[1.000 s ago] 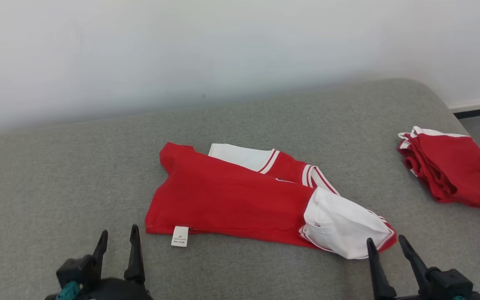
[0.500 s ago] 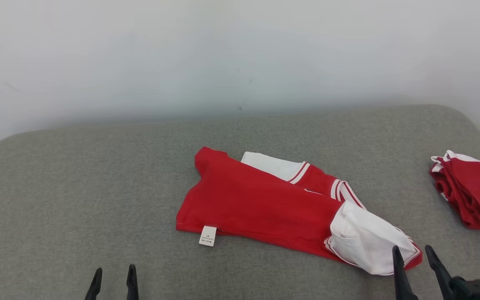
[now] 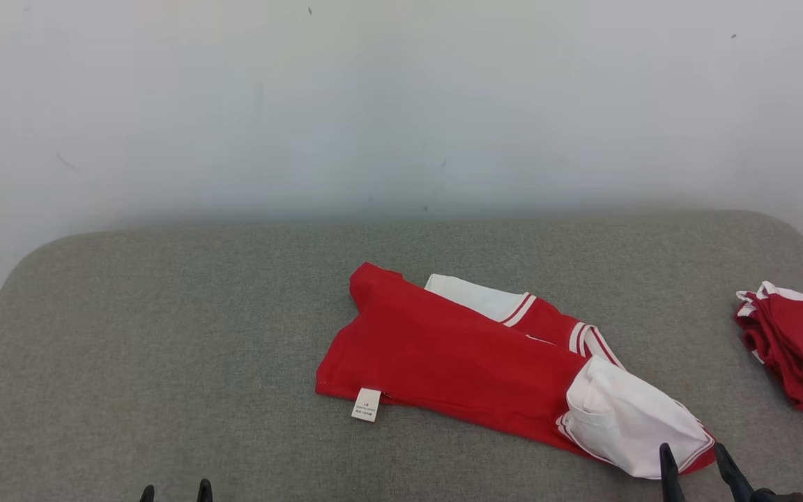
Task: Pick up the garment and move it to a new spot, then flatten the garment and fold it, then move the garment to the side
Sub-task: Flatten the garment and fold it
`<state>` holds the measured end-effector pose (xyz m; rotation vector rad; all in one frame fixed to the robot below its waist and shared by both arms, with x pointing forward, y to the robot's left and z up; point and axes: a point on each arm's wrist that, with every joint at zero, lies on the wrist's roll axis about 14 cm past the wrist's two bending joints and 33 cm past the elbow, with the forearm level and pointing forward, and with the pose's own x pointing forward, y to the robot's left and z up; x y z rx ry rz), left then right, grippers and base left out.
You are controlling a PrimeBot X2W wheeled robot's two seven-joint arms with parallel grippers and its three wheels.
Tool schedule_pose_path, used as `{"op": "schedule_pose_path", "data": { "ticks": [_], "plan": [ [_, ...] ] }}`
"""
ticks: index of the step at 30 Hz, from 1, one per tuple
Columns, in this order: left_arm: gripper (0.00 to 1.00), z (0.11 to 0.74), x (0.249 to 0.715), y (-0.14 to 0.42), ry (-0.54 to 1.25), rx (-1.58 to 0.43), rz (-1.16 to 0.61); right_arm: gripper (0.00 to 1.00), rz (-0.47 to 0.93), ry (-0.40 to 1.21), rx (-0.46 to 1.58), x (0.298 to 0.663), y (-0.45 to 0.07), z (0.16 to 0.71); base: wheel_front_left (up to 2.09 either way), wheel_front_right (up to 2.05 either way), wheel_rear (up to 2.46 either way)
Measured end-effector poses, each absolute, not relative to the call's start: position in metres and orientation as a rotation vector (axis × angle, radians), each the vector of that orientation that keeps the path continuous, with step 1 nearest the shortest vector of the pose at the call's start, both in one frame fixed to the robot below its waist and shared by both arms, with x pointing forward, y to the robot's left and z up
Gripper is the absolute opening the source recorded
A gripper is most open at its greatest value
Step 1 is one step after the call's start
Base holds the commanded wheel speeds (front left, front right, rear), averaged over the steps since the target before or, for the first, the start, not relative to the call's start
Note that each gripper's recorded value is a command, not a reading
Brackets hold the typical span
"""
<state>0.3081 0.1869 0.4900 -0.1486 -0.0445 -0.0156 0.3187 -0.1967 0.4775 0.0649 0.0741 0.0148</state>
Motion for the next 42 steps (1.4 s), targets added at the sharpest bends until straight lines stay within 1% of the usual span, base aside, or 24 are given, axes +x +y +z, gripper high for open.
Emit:
{"op": "schedule_pose_path", "data": {
  "ticks": [23, 29, 34, 37, 42],
  "plan": [
    [1.0, 0.478, 0.308, 0.184, -0.003, -0.148, -0.026, 1.0, 0.028, 0.071, 0.061, 0.319, -0.192, 0.479, 0.0, 0.0, 0.0],
    [1.0, 0.466, 0.312, 0.176, 0.037, -0.161, -0.046, 1.0, 0.076, 0.052, -0.009, 0.335, -0.178, 0.495, 0.0, 0.0, 0.0],
    [1.0, 0.453, 0.337, 0.153, 0.099, -0.175, -0.115, 1.0, 0.113, 0.073, -0.08, 0.361, -0.174, 0.509, 0.0, 0.0, 0.0],
    [1.0, 0.459, 0.36, 0.14, 0.109, -0.172, -0.155, 1.0, 0.133, 0.082, -0.11, 0.375, -0.172, 0.516, 0.0, 0.0, 0.0],
    [1.0, 0.459, 0.397, 0.127, 0.162, -0.166, -0.191, 1.0, 0.153, 0.231, -0.141, 0.389, -0.172, 0.494, 0.0, 0.0, 0.0]
  ]
}}
